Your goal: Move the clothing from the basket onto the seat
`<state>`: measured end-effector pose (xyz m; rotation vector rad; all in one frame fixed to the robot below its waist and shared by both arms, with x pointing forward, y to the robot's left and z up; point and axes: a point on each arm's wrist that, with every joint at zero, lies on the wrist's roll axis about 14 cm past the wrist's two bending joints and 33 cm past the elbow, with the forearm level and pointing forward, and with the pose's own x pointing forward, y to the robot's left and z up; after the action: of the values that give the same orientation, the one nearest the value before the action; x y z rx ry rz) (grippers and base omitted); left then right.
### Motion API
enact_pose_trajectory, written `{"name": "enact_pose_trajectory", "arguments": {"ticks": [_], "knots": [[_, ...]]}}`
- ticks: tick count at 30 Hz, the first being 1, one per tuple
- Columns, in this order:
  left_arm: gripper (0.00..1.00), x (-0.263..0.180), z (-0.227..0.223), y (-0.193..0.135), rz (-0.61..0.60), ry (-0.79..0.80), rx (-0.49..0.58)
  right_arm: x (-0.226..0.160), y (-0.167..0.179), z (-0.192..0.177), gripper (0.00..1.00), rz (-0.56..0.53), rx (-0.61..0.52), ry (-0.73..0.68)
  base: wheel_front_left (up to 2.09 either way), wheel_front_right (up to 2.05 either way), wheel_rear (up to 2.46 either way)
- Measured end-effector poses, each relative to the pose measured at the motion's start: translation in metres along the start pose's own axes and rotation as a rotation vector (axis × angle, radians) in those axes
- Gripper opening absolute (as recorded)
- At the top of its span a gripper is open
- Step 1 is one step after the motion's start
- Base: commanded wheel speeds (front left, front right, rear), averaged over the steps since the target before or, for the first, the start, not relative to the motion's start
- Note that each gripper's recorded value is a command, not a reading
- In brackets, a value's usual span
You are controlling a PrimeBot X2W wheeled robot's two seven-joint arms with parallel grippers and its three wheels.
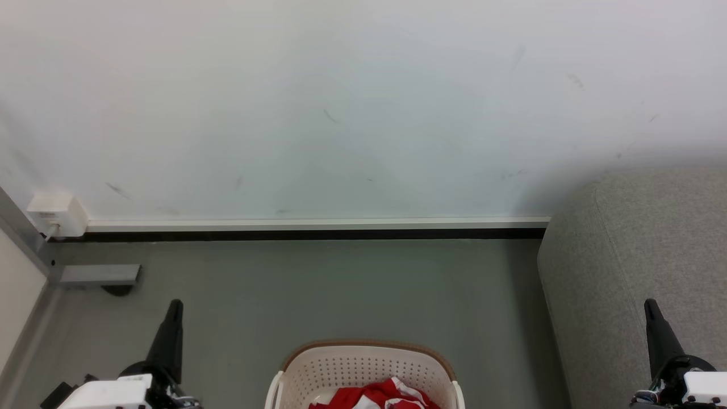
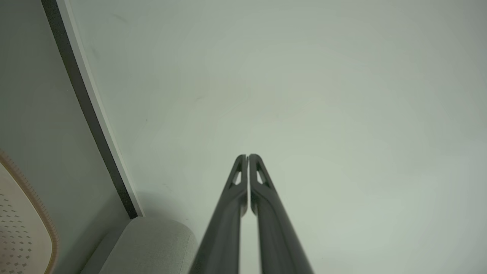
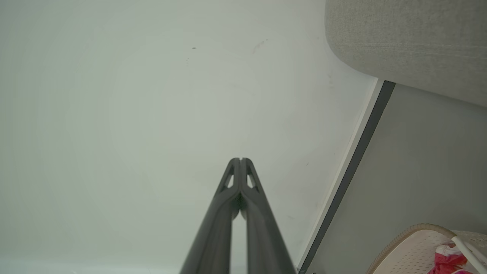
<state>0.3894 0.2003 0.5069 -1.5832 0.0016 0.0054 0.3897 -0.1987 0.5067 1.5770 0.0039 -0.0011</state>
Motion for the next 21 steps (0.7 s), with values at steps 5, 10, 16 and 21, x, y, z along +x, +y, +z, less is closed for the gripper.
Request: {"name": "enact_pose_trajectory", "arguments": {"ticks": [5,10,16,21], "knots": [[0.0,0.0,0.0,0.0,0.0,0.0,0.0,0.0,0.0,0.0,0.0,0.0,0.0,0.0,0.0,0.0,0.0],[0.0,0.0,0.0,0.0,0.0,0.0,0.0,0.0,0.0,0.0,0.0,0.0,0.0,0.0,0.0,0.0,0.0],[0.0,0.0,0.0,0.0,0.0,0.0,0.0,0.0,0.0,0.0,0.0,0.0,0.0,0.0,0.0,0.0,0.0],[0.0,0.0,0.0,0.0,0.0,0.0,0.0,0.0,0.0,0.0,0.0,0.0,0.0,0.0,0.0,0.0,0.0]]}}
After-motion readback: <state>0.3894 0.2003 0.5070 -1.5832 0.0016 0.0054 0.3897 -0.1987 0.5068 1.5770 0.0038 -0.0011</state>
